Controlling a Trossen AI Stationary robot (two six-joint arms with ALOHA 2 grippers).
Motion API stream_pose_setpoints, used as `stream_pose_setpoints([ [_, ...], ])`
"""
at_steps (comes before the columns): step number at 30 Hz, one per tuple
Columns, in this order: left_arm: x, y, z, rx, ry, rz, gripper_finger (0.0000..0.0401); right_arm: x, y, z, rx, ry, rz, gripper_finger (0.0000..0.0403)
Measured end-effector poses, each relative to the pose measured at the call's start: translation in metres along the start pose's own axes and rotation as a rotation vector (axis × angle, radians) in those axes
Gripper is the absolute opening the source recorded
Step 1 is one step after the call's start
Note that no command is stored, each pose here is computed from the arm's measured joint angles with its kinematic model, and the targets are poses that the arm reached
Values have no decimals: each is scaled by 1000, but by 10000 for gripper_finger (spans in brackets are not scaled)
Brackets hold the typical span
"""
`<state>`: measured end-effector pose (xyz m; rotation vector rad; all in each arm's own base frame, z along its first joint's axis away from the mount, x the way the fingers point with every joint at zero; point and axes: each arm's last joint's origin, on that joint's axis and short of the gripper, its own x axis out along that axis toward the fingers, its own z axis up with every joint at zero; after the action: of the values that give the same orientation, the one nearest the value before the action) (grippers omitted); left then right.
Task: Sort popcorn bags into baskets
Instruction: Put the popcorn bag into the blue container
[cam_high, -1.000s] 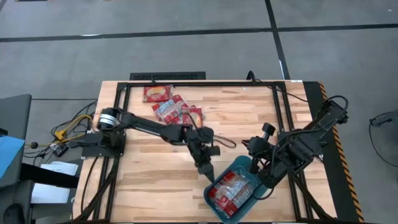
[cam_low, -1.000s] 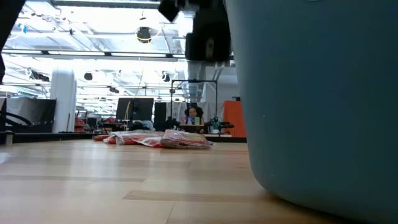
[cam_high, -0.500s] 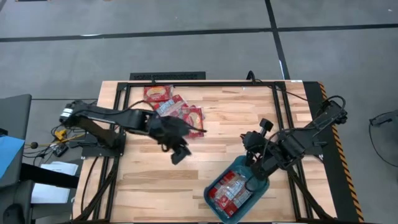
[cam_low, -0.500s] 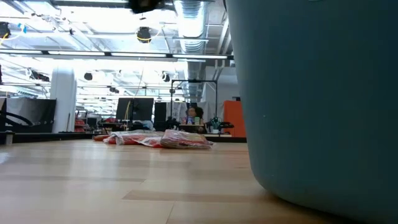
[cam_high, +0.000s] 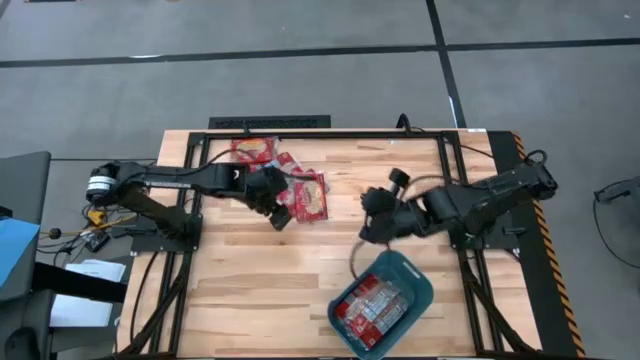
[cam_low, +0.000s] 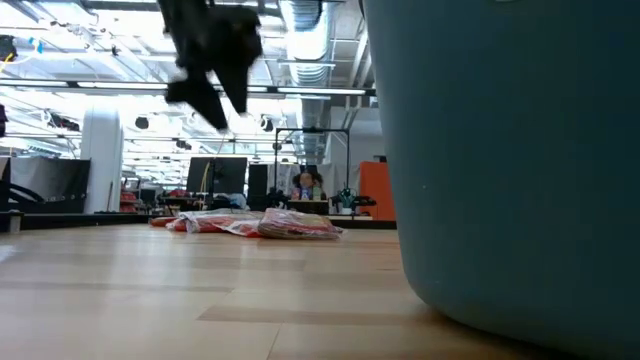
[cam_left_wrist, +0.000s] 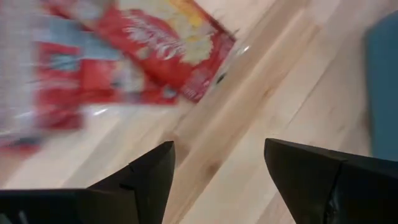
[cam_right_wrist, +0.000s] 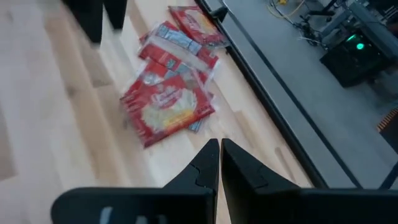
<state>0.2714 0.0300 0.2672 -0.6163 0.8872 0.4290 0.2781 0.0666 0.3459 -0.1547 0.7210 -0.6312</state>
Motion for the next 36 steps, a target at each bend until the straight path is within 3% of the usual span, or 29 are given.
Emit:
stream_pose_setpoints([
  [7,47,60,6,-191,-161,-244,235,63,-24,8,53,-28,98,42],
  [13,56,95,2,-326,-219,-180,235,134,-35,-13,226,-134,192,36],
  [20,72,98,-1,-394,-212,-172,235,188,-26,-35,236,-24,145,10],
  [25,93,98,-3,-432,-176,-195,235,223,-9,-60,229,95,134,28],
  [30,113,102,-8,-478,-128,-188,235,239,3,-78,196,175,143,42],
  [36,129,99,-6,-509,-139,-258,235,254,18,-87,209,186,203,26],
])
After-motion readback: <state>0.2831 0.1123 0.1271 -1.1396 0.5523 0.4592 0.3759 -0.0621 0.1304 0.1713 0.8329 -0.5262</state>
